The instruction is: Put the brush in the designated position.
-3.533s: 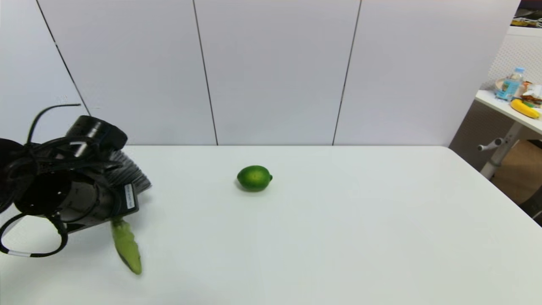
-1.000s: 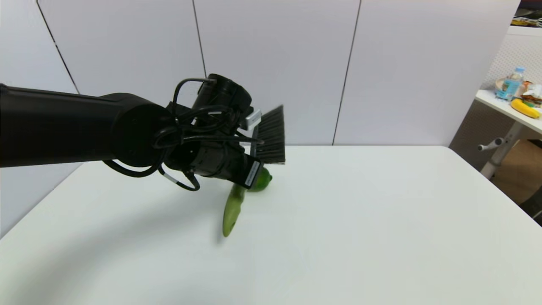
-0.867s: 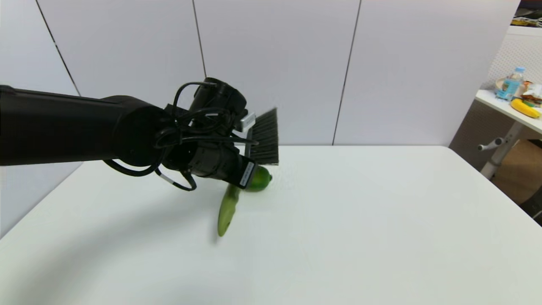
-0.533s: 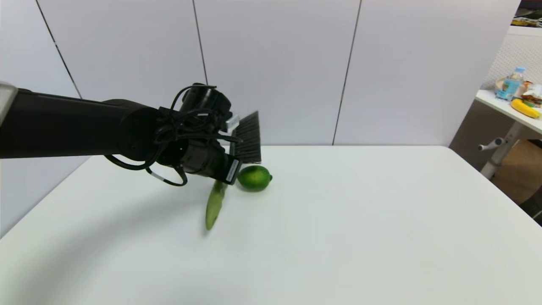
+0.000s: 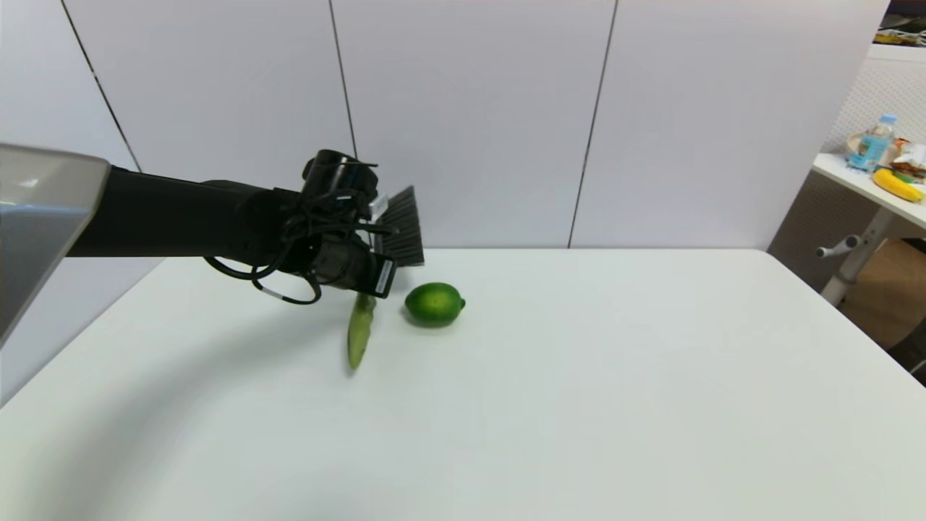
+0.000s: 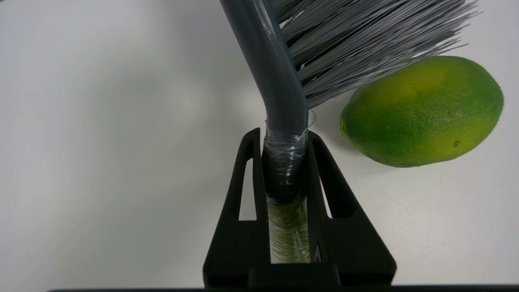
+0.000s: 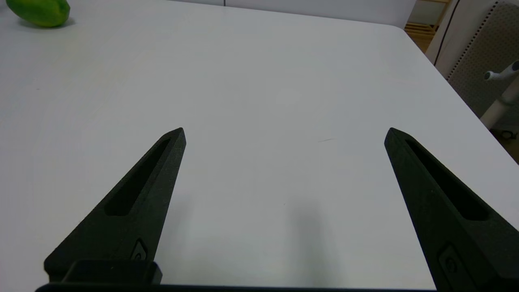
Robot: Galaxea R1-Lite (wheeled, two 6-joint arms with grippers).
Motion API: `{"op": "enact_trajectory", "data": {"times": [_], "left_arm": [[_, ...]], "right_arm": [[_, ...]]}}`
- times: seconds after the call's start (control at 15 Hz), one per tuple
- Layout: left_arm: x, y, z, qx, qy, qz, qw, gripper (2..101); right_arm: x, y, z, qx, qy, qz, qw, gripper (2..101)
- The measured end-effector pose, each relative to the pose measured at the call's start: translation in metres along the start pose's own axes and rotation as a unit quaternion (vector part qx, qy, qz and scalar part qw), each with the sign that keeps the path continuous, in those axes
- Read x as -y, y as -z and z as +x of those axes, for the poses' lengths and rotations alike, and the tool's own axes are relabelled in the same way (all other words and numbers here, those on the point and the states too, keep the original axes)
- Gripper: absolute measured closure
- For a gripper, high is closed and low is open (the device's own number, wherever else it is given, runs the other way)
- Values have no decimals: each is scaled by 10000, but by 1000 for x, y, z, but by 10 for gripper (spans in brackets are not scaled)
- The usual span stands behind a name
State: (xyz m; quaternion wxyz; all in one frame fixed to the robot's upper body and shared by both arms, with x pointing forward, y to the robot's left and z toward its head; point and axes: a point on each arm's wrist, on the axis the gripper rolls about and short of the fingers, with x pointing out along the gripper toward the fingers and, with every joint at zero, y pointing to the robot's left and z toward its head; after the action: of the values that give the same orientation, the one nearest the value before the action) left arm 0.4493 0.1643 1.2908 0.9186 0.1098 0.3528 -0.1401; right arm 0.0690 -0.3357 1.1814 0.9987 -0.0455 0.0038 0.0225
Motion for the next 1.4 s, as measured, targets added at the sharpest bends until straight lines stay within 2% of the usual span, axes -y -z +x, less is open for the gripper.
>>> {"op": "enact_trajectory", "data": {"times": [1.0, 1.07, 1.2, 1.4], "left_arm": [[-5, 7, 31, -317, -73, -168, 9993, 862], [-5, 7, 32, -323, -73, -217, 9992, 818], [-4, 8, 33, -339, -67, -250, 9991, 646], [-4, 9, 33, -358, 76, -258, 9990, 457]], "right_arm": [[0, 0, 0, 0, -2, -3, 10000, 52], [0, 0, 0, 2, -2, -3, 10000, 52], [0, 0, 0, 0, 0, -5, 10000, 52], [0, 0, 0, 0, -2, -2, 10000, 52]]}}
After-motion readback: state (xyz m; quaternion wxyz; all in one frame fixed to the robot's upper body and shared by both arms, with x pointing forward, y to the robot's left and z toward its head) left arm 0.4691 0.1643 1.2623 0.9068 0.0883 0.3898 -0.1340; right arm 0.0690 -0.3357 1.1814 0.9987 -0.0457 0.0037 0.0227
